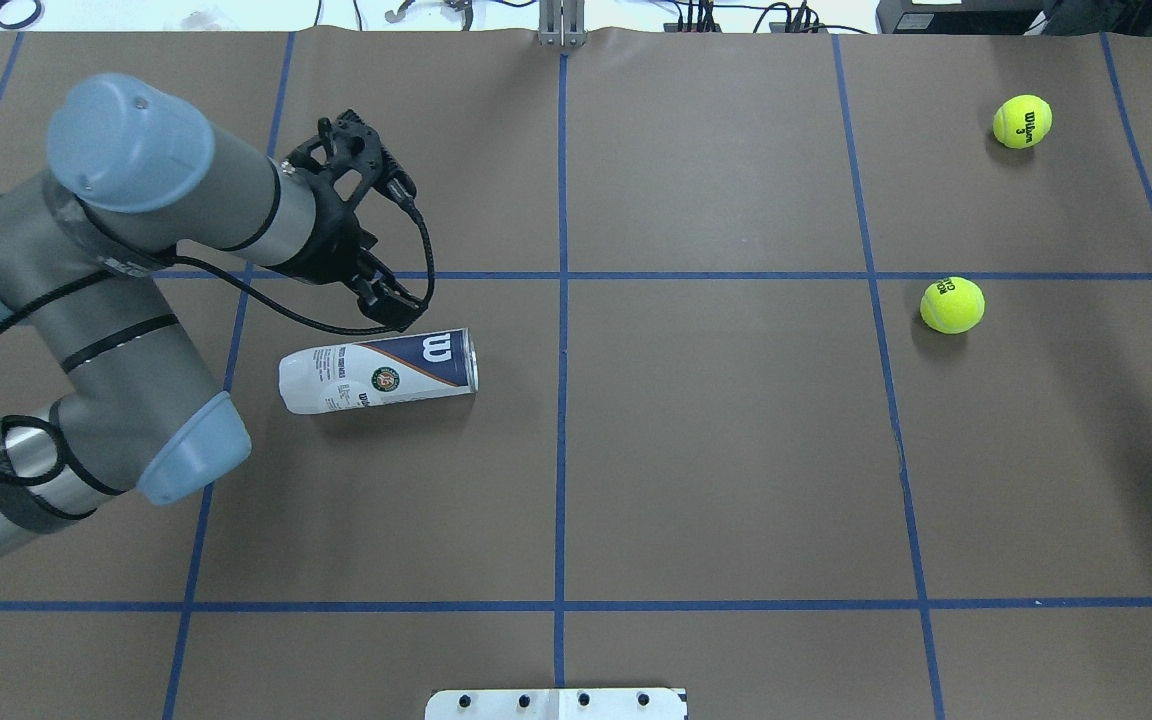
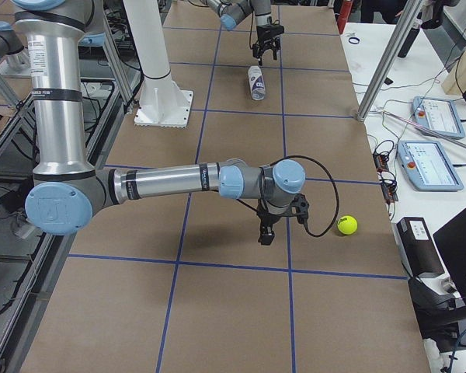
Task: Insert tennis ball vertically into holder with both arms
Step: 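Reach the left gripper down toward the white Wilson can lying sideways, then close the left gripper around the white can's body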
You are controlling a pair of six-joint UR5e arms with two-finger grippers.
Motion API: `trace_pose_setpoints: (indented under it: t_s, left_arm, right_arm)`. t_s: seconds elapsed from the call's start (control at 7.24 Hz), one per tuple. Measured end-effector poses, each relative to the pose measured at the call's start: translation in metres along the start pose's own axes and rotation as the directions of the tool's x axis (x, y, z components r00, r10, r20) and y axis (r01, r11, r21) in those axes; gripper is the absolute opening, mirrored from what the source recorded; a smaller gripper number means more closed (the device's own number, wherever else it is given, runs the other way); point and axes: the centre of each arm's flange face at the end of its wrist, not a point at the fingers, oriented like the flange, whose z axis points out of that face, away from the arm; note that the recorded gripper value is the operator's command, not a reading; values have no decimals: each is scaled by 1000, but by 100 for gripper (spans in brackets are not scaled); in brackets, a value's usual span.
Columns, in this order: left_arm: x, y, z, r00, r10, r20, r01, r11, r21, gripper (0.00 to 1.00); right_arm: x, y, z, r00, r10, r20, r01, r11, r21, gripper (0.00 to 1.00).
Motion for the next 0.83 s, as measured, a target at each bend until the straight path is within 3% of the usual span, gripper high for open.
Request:
trace_pose_setpoints:
  t_s: [0.28,0.83]
  left_arm:
    - [16,-19,36,994,113,-3,-113,992,-56,99]
    - [33,-17,84,952,300,-55,-305,940,-150,98]
  right_arm:
    - [-1,-1,1,1000,-3,0,3,1000,-3,100]
    - [-2,-1,3,1000,-4,0,4,1000,-7,100]
